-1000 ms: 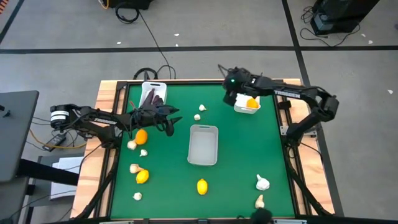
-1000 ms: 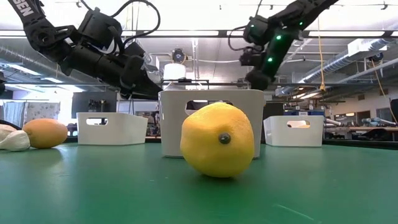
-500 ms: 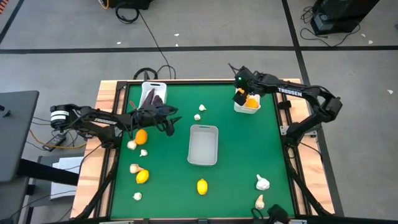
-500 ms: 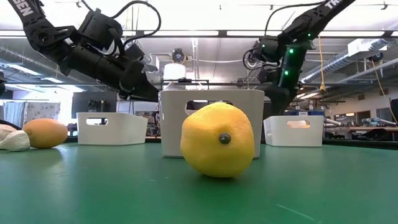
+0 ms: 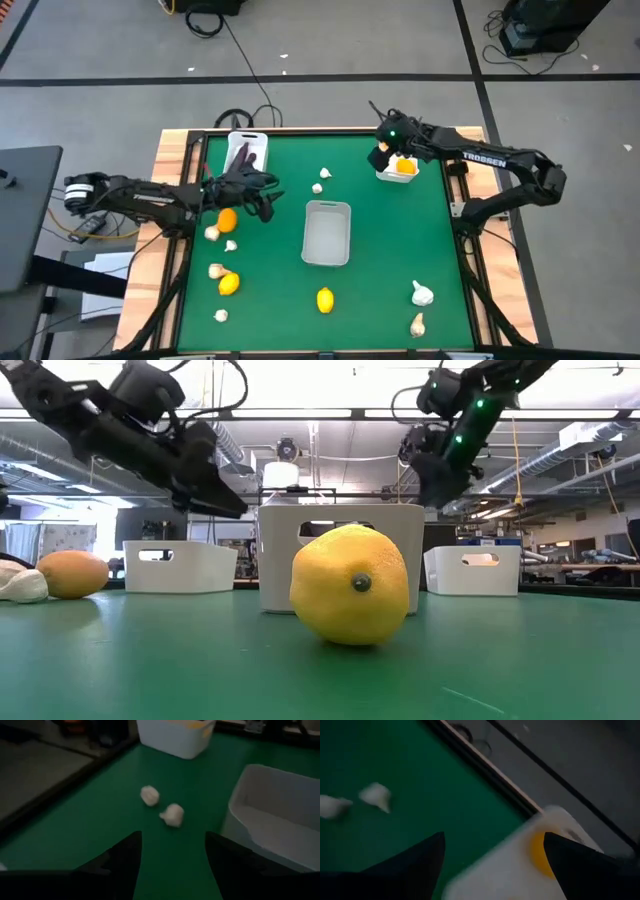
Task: Sort produce into baskets
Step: Put the lemon into the right white bin, then put the garlic into the gray bin
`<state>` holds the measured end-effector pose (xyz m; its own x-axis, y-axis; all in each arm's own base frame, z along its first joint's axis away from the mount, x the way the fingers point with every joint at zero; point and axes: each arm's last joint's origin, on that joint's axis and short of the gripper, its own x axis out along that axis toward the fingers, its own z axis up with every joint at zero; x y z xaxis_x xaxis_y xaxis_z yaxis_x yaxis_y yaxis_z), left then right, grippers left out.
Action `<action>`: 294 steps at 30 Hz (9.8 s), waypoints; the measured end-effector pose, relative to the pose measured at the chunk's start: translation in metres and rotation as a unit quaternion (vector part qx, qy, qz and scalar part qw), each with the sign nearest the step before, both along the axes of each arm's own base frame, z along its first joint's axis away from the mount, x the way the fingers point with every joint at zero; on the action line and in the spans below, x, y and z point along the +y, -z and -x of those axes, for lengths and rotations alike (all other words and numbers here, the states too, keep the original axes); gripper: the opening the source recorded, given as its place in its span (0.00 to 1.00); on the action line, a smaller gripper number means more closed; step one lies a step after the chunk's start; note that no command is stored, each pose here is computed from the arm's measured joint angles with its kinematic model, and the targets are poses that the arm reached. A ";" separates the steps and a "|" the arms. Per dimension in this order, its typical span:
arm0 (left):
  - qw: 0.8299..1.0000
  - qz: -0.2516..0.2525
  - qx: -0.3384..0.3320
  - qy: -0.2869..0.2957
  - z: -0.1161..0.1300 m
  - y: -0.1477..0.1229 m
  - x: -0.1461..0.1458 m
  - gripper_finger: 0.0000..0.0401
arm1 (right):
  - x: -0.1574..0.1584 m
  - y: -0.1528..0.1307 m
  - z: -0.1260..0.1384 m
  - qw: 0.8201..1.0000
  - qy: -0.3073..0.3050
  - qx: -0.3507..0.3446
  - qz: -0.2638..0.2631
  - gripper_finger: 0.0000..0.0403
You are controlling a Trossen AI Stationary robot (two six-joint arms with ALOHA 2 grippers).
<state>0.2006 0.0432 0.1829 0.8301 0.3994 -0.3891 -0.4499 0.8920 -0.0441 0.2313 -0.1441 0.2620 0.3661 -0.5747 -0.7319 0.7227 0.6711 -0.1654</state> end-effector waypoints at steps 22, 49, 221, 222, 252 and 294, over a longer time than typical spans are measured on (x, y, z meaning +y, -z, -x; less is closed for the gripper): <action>0.926 0.249 0.245 -0.145 0.052 -0.042 -0.020 0.56 | 0.046 0.033 -0.044 0.967 -0.188 -0.171 0.017 0.86; 0.856 0.350 0.339 -0.172 0.064 0.012 -0.029 0.83 | 0.049 0.032 -0.046 0.958 -0.220 -0.182 -0.005 0.86; 0.933 0.041 0.354 -0.054 -0.018 -0.064 -0.076 0.35 | 0.081 0.018 -0.055 0.937 -0.230 -0.260 -0.041 0.86; 0.942 0.021 0.333 -0.034 -0.024 -0.069 -0.077 0.35 | 0.083 0.019 -0.060 0.929 -0.242 -0.277 -0.046 0.86; 0.959 -0.218 0.150 0.105 -0.094 -0.088 -0.087 0.35 | 0.103 0.031 -0.101 0.835 -0.343 -0.415 -0.113 0.70; 0.978 -0.091 0.173 0.070 -0.082 -0.044 -0.065 0.59 | 0.103 0.056 -0.070 0.898 -0.380 -0.176 -0.137 0.47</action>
